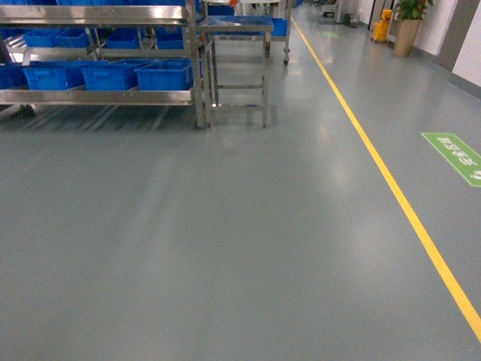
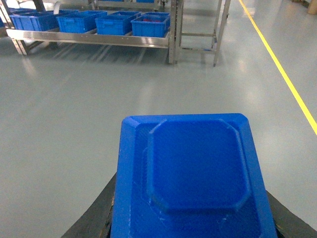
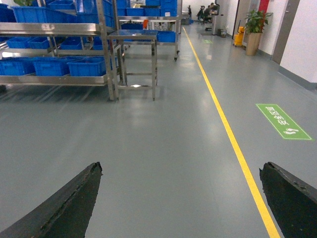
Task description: Pick blue part to blue bin on bottom shelf
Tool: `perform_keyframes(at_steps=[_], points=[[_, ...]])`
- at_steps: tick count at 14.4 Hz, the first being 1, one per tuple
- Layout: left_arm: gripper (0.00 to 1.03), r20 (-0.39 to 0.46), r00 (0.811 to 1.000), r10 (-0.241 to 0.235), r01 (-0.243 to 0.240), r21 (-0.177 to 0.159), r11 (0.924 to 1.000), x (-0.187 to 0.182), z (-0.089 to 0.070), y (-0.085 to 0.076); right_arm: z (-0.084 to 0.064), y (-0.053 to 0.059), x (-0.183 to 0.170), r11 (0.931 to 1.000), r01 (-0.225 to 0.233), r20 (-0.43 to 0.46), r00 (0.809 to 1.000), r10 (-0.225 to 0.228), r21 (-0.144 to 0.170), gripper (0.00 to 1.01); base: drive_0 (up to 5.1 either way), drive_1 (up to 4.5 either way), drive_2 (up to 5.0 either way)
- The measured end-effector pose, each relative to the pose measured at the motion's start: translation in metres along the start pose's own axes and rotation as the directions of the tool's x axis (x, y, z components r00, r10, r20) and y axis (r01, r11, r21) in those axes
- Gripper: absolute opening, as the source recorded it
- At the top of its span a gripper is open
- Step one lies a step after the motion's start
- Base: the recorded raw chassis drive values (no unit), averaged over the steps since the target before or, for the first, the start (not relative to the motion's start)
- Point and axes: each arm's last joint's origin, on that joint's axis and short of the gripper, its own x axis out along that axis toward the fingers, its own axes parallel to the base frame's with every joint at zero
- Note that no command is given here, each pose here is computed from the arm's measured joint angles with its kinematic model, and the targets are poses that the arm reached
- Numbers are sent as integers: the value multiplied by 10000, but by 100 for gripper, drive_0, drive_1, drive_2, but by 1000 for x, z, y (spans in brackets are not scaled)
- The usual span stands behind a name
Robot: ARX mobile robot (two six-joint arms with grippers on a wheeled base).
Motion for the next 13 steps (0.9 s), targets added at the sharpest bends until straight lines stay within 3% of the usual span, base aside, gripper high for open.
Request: perform_keyframes(at_steps=[13], points=[[43,-11,10000,-3,3,3,10000,0,0,0,0,0,0,10000,0,15,10000,0,0,98,-3,419,-424]])
